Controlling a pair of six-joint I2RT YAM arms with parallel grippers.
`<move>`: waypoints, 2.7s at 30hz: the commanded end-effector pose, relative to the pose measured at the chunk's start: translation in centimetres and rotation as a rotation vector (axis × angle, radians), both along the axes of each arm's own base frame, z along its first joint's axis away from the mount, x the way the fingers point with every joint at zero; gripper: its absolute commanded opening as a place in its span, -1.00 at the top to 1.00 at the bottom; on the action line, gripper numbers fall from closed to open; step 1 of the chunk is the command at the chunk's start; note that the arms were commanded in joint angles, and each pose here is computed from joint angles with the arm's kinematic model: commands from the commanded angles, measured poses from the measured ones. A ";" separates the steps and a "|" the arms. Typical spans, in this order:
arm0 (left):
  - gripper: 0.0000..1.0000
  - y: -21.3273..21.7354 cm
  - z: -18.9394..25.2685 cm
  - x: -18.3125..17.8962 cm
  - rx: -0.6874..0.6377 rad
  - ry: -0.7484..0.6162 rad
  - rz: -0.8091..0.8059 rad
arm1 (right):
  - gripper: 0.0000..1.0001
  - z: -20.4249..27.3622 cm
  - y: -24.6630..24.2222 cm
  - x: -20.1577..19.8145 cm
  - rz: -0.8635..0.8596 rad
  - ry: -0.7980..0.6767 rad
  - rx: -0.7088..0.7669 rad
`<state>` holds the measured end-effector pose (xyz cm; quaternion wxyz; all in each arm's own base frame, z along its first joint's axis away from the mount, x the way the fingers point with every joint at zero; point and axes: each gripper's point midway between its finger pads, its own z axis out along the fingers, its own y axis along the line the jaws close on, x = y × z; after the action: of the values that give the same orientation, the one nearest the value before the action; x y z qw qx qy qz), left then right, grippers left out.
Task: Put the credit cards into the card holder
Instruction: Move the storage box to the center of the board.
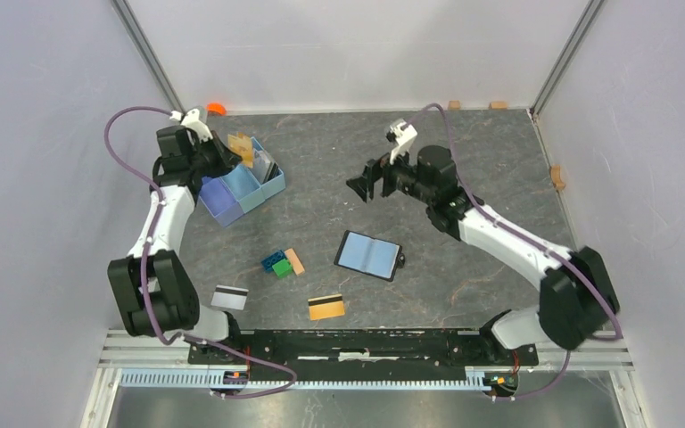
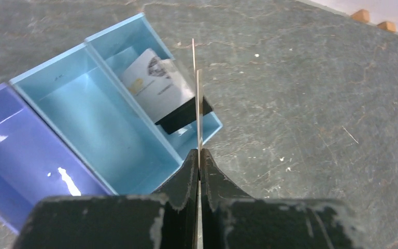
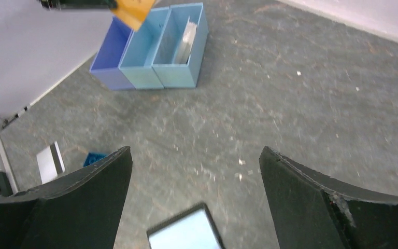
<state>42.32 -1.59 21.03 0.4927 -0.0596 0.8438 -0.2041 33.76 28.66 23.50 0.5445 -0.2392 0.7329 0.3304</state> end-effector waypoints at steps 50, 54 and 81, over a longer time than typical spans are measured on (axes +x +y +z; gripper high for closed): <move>0.95 4.8 -0.1 -0.3 -0.103 0.067 0.120 | 0.00 -13.8 22.8 16.6 -0.124 0.040 -0.028; 0.96 4.4 0.0 -0.4 -0.096 0.065 0.097 | 0.14 -13.1 21.8 16.5 -0.153 0.029 -0.069; 0.96 -5.0 0.2 -1.8 -0.113 0.099 -0.276 | 0.41 -10.0 5.2 12.3 -0.360 0.076 -0.299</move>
<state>40.50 -4.58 18.89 0.4026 -0.0428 0.8716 -0.2762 45.81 37.34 9.96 0.5097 -0.1795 0.8324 0.1228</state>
